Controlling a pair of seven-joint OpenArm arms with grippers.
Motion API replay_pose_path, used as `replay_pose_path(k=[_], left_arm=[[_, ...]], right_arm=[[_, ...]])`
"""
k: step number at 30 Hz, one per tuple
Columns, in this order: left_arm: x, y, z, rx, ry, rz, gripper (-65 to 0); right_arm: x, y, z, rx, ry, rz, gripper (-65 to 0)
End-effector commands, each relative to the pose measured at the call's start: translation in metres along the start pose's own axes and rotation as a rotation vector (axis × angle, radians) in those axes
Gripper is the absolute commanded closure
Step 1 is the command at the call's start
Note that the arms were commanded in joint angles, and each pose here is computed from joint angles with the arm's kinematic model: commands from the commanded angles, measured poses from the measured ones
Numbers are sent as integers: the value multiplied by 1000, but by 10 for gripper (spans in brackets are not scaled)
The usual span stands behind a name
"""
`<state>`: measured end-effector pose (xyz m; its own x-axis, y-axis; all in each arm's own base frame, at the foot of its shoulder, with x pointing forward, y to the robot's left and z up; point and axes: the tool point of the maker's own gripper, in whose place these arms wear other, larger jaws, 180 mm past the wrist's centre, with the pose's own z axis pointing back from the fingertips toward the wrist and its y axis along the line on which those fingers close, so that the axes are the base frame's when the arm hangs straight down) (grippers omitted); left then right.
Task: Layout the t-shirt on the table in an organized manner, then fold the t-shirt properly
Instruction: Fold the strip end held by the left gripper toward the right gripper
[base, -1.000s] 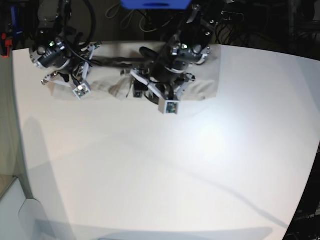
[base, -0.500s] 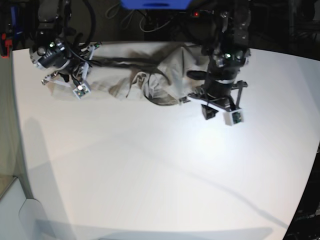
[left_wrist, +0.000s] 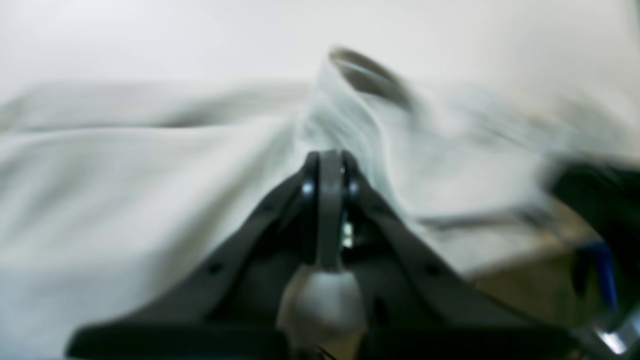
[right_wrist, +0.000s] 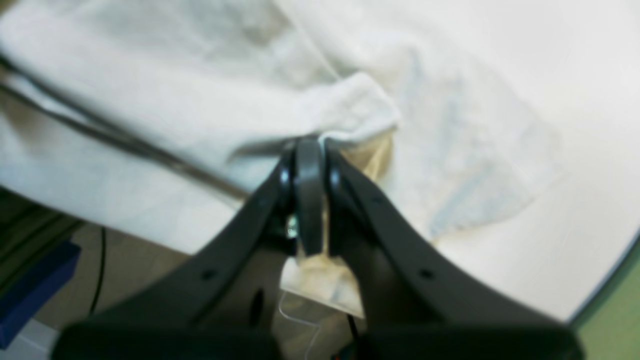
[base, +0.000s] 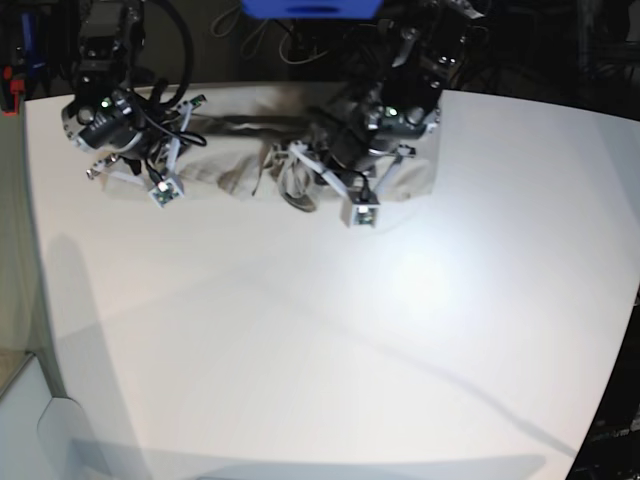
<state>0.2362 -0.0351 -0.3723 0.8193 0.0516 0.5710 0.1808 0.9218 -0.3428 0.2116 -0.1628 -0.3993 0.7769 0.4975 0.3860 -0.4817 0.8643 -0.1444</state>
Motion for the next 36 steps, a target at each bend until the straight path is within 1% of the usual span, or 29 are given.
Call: replay_pose_path(k=[1, 3, 7, 9, 11, 13, 16, 19, 21, 22, 24, 28, 31, 34, 36], left_arm=[[20, -14, 8, -50, -83, -51, -2], [27, -31, 13, -115, -131, -116, -2], [25, -46, 15, -190, -131, -208, -2], [24, -48, 17, -206, -133, -239, -2], [27, -42, 20, -198, -147, -251, -2], [36, -29, 25, -168, -171, -236, -2], [38, -8, 29, -146, -171, -155, -1], [40, 7, 30, -169, -162, -62, -1], [28, 11, 24, -191, -113, -48, -2], [24, 9, 22, -211, -92, -60, -2], [19, -2, 17, -259, -58, -85, -2], [2, -20, 3, -324, 30, -132, -2], [-21, -26, -12, -340, 118, -168, -2], [-42, -21, -27, -324, 198, -191, -2], [-51, -18, -33, -313, 231, -197, -1]], right_arm=[[7, -4, 4, -12, -27, 8, 0], [7, -4, 4, -12, -27, 8, 0], [6, -5, 4, -14, -26, 7, 0], [6, -7, 4, -18, -26, 6, 0], [6, -8, 4, -20, -25, 6, 0], [6, -8, 4, -20, -25, 6, 0], [7, -8, 4, -21, -26, 6, 0], [7, -8, 4, -21, -26, 6, 0], [7, -8, 4, -20, -26, 7, 0], [7, -7, 4, -19, -27, 8, 0], [7, -7, 4, -18, -27, 10, 0], [7, -7, 4, -18, -27, 10, 0], [7, -7, 4, -18, -27, 10, 0], [7, -8, 4, -21, -26, 6, 0], [7, -8, 4, -21, -26, 6, 0]])
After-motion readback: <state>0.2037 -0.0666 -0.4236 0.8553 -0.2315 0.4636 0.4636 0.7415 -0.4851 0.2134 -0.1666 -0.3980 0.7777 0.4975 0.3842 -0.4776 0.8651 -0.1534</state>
